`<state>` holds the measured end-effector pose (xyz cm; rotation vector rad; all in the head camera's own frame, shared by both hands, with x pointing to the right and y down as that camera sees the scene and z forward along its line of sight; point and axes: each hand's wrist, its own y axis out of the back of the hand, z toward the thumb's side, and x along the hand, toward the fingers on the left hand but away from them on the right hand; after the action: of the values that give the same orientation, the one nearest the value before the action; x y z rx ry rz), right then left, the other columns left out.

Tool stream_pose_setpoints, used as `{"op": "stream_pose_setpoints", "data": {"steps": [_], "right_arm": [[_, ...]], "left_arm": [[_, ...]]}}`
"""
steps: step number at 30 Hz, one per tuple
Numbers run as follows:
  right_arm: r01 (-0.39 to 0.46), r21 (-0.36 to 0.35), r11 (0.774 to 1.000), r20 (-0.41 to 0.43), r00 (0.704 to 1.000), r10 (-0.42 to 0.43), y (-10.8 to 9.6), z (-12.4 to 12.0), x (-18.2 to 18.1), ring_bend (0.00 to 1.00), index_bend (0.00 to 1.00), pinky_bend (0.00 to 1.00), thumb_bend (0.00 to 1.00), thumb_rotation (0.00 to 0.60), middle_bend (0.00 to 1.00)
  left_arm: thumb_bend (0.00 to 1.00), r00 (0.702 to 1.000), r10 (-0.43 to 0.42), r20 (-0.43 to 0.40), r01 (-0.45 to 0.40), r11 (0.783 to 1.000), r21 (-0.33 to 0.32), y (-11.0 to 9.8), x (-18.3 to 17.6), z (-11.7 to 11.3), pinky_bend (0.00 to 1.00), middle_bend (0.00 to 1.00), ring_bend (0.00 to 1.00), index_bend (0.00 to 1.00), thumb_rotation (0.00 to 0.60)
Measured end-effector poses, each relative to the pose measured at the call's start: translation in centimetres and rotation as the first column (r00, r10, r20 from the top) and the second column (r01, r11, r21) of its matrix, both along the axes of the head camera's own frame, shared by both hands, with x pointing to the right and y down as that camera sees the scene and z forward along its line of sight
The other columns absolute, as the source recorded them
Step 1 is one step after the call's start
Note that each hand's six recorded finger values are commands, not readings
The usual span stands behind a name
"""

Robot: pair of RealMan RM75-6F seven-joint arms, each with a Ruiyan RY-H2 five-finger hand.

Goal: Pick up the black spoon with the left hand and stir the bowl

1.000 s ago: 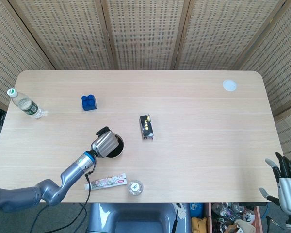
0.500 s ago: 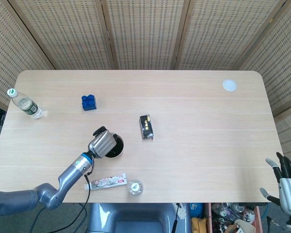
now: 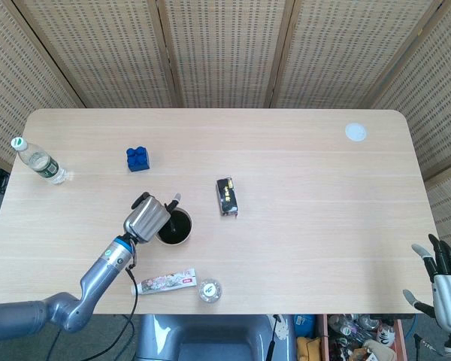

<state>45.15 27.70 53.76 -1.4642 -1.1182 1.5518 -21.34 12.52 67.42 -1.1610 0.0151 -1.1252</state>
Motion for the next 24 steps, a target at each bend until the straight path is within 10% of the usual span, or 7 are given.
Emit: {"op": "stream_pose_setpoints", "data": {"steps": [11,16,24], "right_arm": [[0.037,0.007,0.999,0.013,0.999,-0.037,-0.8,0.2,-0.9,0.00,0.22,0.00,0.20,0.600,0.11],[0.049,0.012,0.999,0.019,0.999,-0.049,-1.1,0.2,-1.3,0.00,0.22,0.00,0.20,0.600,0.11],[0.064,0.018,0.998,0.029,0.998,-0.064,-1.3,0.3,-1.7,0.00,0.22,0.00,0.20,0.600,0.09]], "left_arm": [[0.28,0.932,-0.297,-0.210,0.283,0.955,-0.093,0.0,-4.8,-4.2,0.63,0.22,0.21,0.00,0.600],[0.27,0.838,-0.454,-0.304,0.417,0.891,-0.180,1.2,-8.0,-6.1,0.34,0.02,0.01,0.00,0.600],[0.23,0.654,-0.638,-0.407,0.576,0.768,-0.279,5.2,-14.1,-9.4,0.06,0.00,0.00,0.00,0.600]]}}
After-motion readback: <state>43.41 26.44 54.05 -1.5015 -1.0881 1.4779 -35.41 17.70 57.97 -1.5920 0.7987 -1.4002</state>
